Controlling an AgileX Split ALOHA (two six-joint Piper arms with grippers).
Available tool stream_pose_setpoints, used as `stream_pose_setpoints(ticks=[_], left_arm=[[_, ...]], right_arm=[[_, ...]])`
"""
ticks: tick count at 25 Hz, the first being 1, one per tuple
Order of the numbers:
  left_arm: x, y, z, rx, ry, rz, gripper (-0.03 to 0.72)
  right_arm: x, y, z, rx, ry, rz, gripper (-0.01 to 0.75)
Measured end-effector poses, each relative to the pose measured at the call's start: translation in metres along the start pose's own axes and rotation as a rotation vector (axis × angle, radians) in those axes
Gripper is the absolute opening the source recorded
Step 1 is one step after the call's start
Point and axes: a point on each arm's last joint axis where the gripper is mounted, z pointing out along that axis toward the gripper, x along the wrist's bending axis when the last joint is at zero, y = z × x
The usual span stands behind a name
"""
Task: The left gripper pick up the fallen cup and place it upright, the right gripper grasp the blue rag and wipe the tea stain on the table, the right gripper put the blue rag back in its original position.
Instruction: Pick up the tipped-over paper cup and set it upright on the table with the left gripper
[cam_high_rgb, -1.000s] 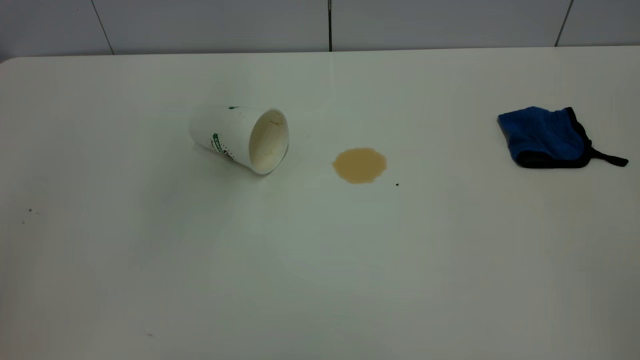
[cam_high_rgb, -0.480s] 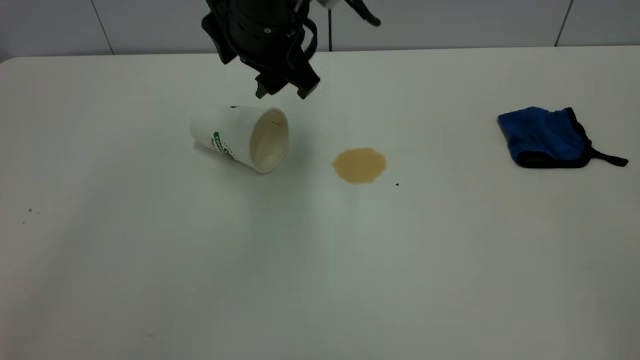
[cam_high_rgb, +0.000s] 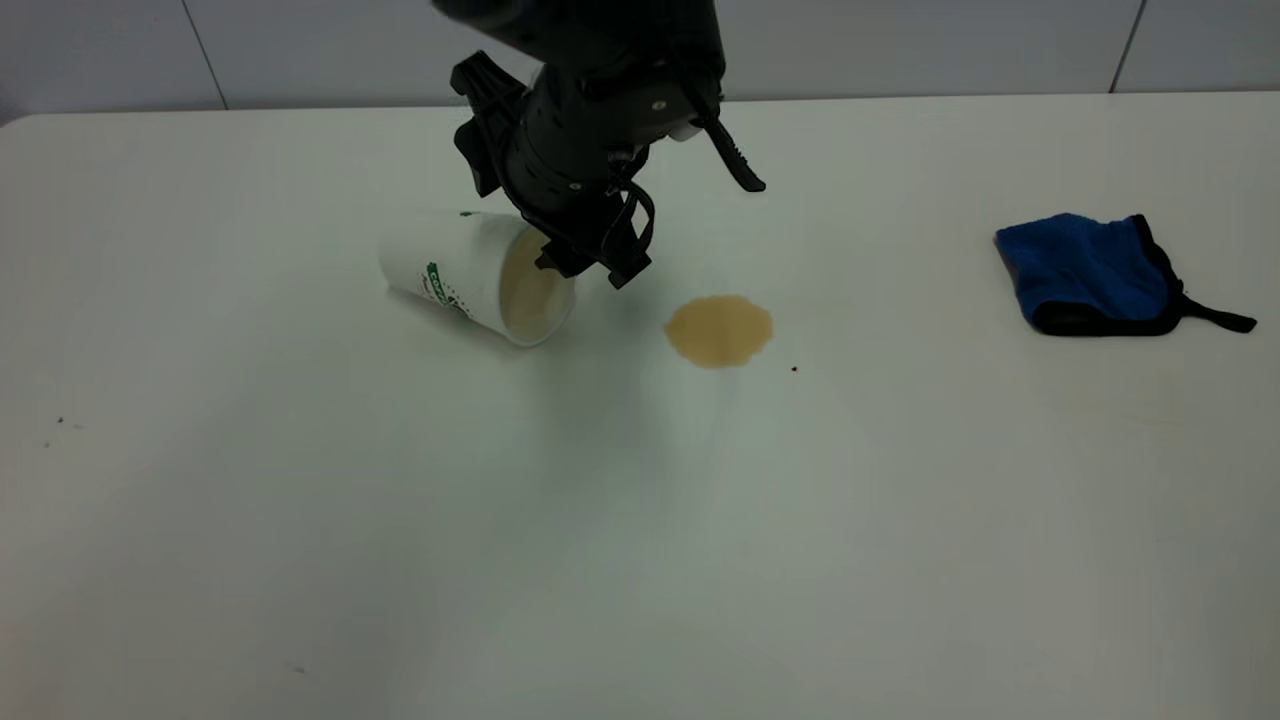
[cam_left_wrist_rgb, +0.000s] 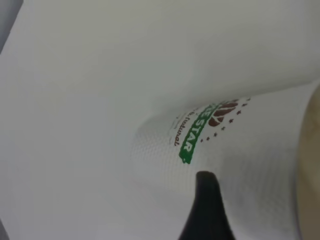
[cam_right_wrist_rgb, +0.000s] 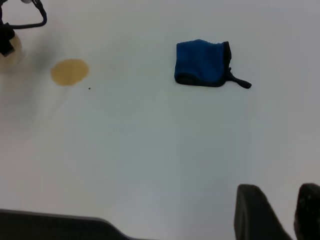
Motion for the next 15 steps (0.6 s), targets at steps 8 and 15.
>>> stream_pose_setpoints(ticks=[8,15], left_arm=[[0.000,-0.011,0.030,0.043,0.100,0.014,0.486],[0.023,-0.016,0.040,0.078,0.166,0.003,0.077]], right_arm=[[0.000,0.000,0.000,0.000,0.000,0.000,0.238],[0.000,0.000,0.000,0.000,0.000,0.000,0.238]])
